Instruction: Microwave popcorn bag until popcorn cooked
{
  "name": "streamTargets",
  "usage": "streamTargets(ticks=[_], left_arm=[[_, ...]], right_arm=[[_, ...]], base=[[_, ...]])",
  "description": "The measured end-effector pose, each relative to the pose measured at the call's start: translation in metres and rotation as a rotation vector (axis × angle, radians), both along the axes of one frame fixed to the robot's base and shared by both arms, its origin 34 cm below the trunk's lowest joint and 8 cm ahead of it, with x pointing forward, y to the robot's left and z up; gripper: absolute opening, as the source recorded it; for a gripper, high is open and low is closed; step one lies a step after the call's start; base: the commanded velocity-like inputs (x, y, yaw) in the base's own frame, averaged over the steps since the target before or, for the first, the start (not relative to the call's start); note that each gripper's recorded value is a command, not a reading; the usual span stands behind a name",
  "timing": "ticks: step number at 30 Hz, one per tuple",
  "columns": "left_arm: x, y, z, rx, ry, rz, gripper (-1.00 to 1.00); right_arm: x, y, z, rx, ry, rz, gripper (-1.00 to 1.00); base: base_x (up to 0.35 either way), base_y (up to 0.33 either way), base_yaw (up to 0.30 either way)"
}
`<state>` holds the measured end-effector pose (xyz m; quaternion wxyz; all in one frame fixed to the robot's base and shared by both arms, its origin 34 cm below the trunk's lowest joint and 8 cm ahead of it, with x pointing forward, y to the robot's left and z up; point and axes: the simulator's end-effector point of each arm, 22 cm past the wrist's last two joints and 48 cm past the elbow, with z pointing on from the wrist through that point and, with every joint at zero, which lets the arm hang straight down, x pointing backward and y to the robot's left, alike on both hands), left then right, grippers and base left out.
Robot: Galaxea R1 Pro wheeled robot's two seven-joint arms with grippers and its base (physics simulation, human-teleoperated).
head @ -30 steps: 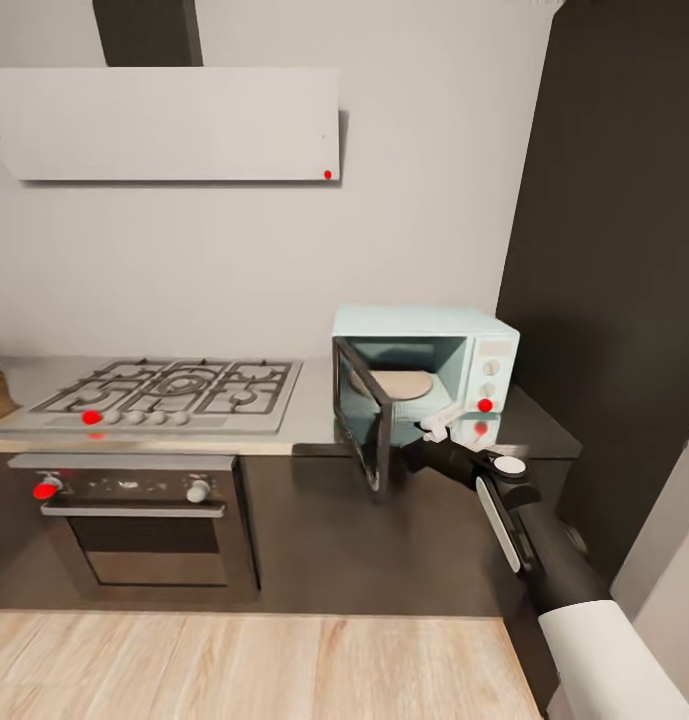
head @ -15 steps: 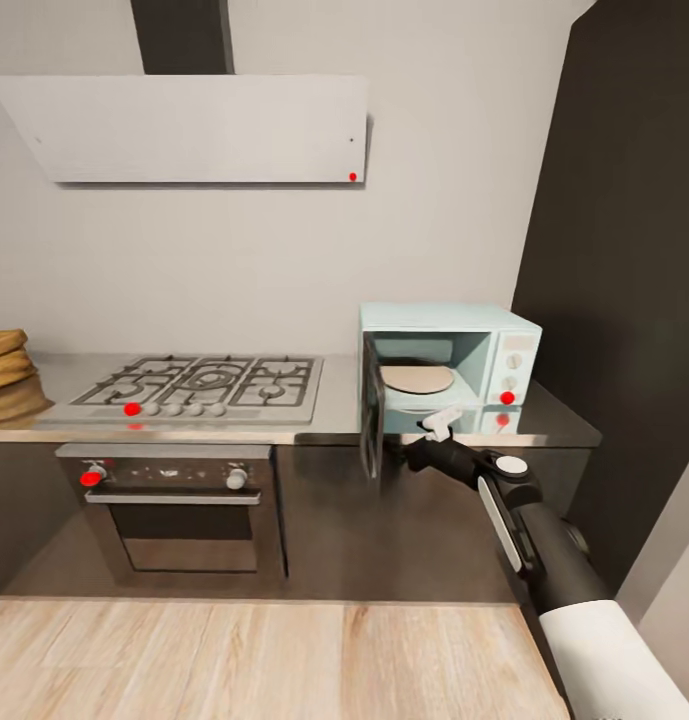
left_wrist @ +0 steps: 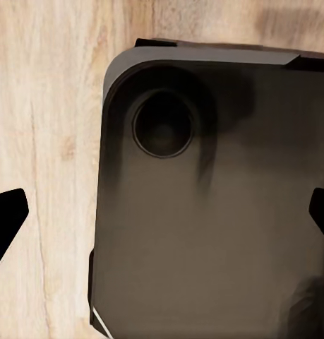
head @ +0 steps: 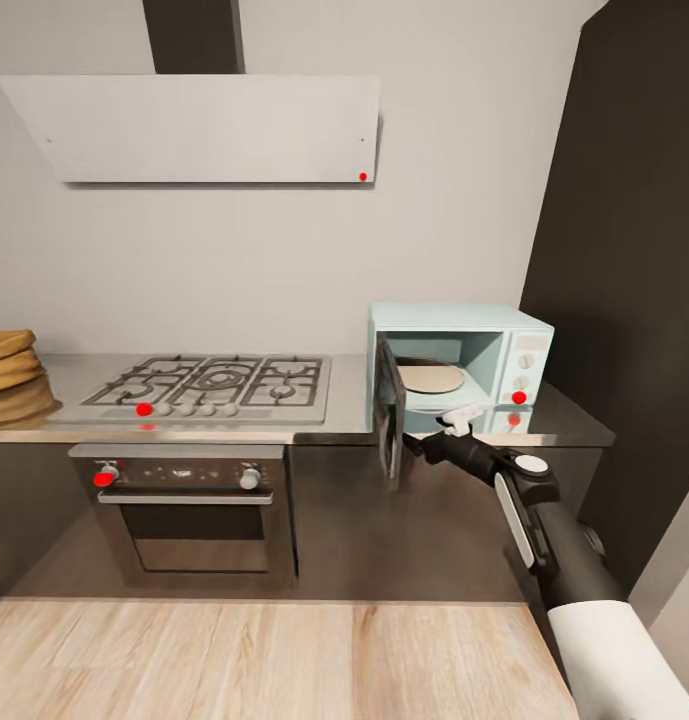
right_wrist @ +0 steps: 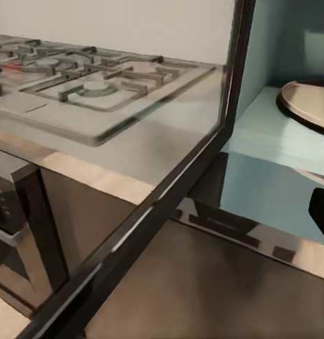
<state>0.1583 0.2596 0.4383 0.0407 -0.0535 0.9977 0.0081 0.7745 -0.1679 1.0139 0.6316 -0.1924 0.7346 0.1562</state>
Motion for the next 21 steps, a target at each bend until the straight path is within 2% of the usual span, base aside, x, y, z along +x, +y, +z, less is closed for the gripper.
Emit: streamTargets(ticks=[4, 6, 7, 9, 12, 17, 18, 20, 21], left_arm=[[0.0, 0.0, 0.0, 0.0, 0.0, 0.0, 1.0], [0.0, 0.0, 0.0, 0.0, 0.0, 0.001, 1.0], [0.0, 0.0, 0.0, 0.0, 0.0, 0.0, 1.0], [0.0, 0.0, 0.0, 0.001, 0.0, 0.0, 1.0], [0.0, 0.0, 0.0, 0.0, 0.0, 0.001, 1.0], [0.0, 0.0, 0.0, 0.0, 0.0, 0.0, 1.0], [0.0, 0.0, 0.0, 0.0, 0.0, -0.001, 1.0], [0.0, 0.0, 0.0, 0.001, 0.0, -0.001, 1.0], [0.0, 0.0, 0.0, 0.001, 0.0, -0.001, 1.0]], right_arm=[[0.001, 0.0, 0.0, 0.001, -0.002, -0.006, 1.0], [0.004, -0.001, -0.001, -0.02, -0.006, -0.033, 1.0], [0.008, -0.001, -0.005, -0.051, -0.01, -0.07, 1.0], [0.011, -0.002, -0.009, -0.073, -0.012, -0.108, 1.0], [0.016, -0.013, -0.012, -0.078, -0.007, -0.163, 1.0], [0.025, -0.05, -0.056, -0.089, 0.085, -0.293, 1.0], [0.024, -0.062, -0.094, -0.102, 0.163, -0.319, 1.0], [0.016, -0.086, -0.148, -0.125, 0.273, -0.356, 1.0], [0.012, -0.093, -0.166, -0.131, 0.306, -0.364, 1.0]], base=[[0.0, 0.002, 0.0], [0.0, 0.0, 0.0], [0.0, 0.0, 0.0], [0.0, 0.0, 0.0], [0.0, 0.0, 0.0], [0.0, 0.0, 0.0], [0.0, 0.0, 0.0], [0.0, 0.0, 0.0], [0.0, 0.0, 0.0]])
